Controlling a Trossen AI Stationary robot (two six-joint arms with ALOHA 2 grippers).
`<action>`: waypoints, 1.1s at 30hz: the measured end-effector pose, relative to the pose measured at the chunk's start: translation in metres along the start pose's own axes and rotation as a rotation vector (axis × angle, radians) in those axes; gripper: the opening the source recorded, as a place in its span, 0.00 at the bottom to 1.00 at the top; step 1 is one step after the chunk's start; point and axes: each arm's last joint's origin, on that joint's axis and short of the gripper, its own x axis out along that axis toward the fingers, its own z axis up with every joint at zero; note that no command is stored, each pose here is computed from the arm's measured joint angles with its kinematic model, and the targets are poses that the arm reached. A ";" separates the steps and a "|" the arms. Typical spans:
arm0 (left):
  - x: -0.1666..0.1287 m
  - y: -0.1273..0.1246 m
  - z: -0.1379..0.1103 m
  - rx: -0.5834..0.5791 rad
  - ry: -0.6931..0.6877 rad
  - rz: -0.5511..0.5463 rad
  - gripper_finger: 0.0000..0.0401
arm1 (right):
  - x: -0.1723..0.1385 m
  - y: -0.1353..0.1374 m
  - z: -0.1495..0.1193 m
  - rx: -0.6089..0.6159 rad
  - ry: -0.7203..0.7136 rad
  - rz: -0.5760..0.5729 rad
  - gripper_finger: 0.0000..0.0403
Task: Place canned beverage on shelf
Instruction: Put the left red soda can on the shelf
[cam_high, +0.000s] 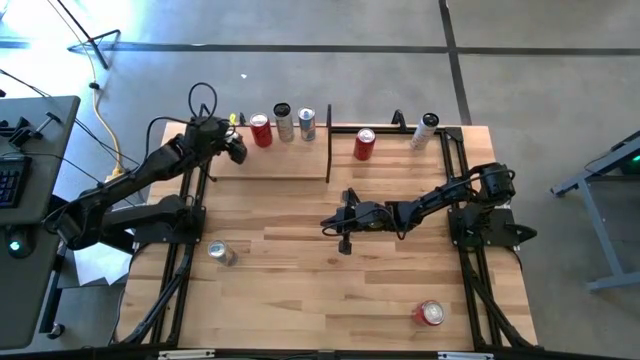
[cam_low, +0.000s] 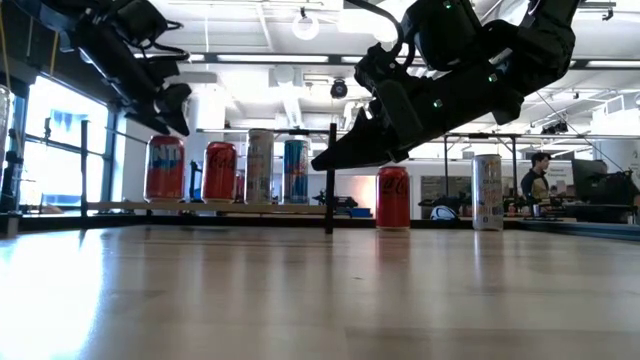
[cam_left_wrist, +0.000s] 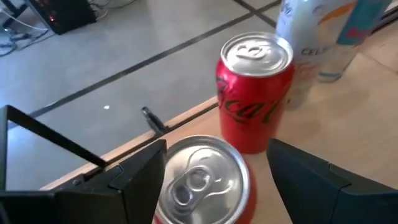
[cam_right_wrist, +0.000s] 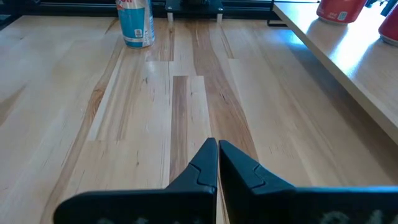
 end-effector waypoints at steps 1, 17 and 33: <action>0.000 0.000 0.000 -0.003 -0.006 -0.002 0.66 | 0.000 0.000 0.000 0.000 0.000 0.000 0.00; -0.053 -0.008 0.013 0.027 -0.153 -0.473 0.66 | 0.000 0.000 0.000 0.000 0.000 0.000 0.00; -0.033 -0.035 -0.053 -0.148 0.032 -0.092 0.12 | 0.000 0.000 0.000 0.000 0.000 0.000 0.00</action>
